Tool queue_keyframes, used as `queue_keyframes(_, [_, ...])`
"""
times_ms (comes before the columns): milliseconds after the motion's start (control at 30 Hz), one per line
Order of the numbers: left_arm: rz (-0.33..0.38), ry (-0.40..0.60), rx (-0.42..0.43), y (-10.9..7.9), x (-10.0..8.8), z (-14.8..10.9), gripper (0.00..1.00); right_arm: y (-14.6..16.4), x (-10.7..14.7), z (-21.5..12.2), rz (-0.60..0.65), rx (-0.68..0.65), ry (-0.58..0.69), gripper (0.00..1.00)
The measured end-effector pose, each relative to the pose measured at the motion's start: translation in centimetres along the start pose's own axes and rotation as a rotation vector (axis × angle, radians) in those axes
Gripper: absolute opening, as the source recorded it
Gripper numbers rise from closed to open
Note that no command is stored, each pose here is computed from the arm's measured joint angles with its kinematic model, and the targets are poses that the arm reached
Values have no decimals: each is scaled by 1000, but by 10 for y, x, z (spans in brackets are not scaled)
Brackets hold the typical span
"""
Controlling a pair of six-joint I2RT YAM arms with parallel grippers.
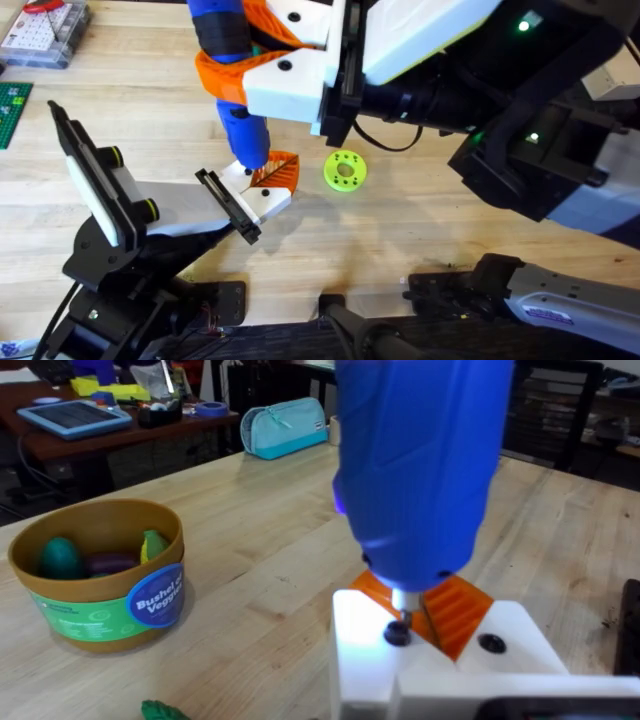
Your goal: Pick up the gripper from the table and insert it into the empty holder that is missing its gripper. Then pick up a screw, insert it into the mounting hole, and use the screwdriver to tighten it. Finally, clean up the table by picking up the vegetable and placing it into the bucket.
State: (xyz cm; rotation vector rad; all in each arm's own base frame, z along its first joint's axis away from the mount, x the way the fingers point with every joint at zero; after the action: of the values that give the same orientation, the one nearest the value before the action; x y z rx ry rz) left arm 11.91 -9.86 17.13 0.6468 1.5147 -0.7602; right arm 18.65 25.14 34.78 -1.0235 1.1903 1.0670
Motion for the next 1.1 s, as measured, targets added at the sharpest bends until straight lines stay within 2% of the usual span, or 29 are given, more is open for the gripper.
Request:
queue_keyframes(267, [-9,19,-2,0,3,0,11,0,8,0,19,1,30,94])
queue_keyframes(633, [-9,18,-2,0,3,0,11,7,-27,-24,-82,33,-66,92])
queue_keyframes(1100, [-9,18,-2,0,3,0,11,2,-14,-14,-74,28,-39,94])
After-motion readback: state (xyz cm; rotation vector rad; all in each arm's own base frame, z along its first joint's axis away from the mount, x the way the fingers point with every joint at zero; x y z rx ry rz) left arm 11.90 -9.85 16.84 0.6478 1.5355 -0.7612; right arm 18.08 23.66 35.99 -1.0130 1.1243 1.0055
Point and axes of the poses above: each hand's point on the last joint's axis, 136 mm out from that joint toward the fingers, its own z axis out along the fingers, its own y axis along the line the jaws close on, x = y × z, the point moved 9 cm from there along -z, back along the fingers, and after that the axes turned 1 degree about -z, right-handed, at the moved point
